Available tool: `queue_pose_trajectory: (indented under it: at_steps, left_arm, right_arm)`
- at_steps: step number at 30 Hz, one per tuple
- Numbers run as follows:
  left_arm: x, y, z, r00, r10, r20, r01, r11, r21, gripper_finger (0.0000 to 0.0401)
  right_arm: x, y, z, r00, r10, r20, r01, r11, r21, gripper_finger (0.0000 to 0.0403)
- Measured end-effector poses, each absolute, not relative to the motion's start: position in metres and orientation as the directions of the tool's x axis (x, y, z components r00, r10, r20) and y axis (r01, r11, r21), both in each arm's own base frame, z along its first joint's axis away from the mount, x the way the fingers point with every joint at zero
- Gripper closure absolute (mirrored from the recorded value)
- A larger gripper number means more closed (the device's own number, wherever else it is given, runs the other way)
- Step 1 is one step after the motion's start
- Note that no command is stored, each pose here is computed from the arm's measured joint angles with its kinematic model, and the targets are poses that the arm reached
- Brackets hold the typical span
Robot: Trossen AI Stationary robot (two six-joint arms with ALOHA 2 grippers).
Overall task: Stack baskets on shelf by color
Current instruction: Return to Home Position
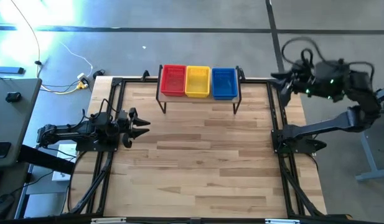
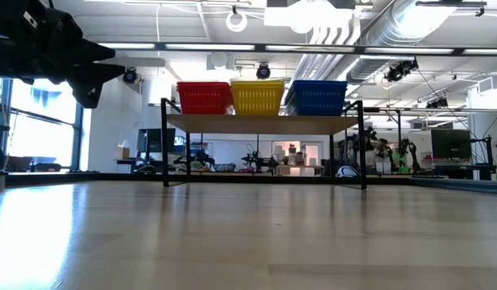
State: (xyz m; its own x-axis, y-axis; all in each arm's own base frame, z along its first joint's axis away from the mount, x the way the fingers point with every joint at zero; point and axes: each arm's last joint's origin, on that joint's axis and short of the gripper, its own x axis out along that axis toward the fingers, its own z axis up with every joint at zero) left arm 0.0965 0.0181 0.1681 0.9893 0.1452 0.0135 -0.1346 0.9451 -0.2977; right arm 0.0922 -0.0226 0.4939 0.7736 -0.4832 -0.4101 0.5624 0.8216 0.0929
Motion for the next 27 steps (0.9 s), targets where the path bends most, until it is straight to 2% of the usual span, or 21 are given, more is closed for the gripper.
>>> queue_pose_trajectory:
  at_steps: [5, 18, 23, 27]
  left_arm:
    - [0.096, 0.018, 0.168, 0.989, 0.145, 0.014, -0.135, 0.945, -0.298, 0.0243]
    - [0.096, 0.018, 0.168, 0.989, 0.145, 0.014, -0.135, 0.945, -0.298, 0.0243]
    - [0.096, 0.018, 0.168, 0.989, 0.145, 0.014, -0.135, 0.945, -0.298, 0.0243]
    - [0.096, 0.018, 0.168, 0.989, 0.145, 0.014, -0.135, 0.945, -0.298, 0.0243]
  right_arm:
    - [0.085, -0.019, 0.442, 0.801, -0.466, -0.376, 0.548, 0.824, 0.145, 0.0268]
    - [0.101, -0.013, 0.315, 0.947, -0.270, -0.174, 0.305, 0.925, 0.226, 0.0268]
    - [0.106, -0.011, 0.277, 0.979, -0.177, -0.100, 0.196, 0.949, 0.247, 0.0268]
    - [0.106, -0.009, 0.250, 0.988, -0.122, -0.092, 0.143, 0.951, 0.276, 0.0268]
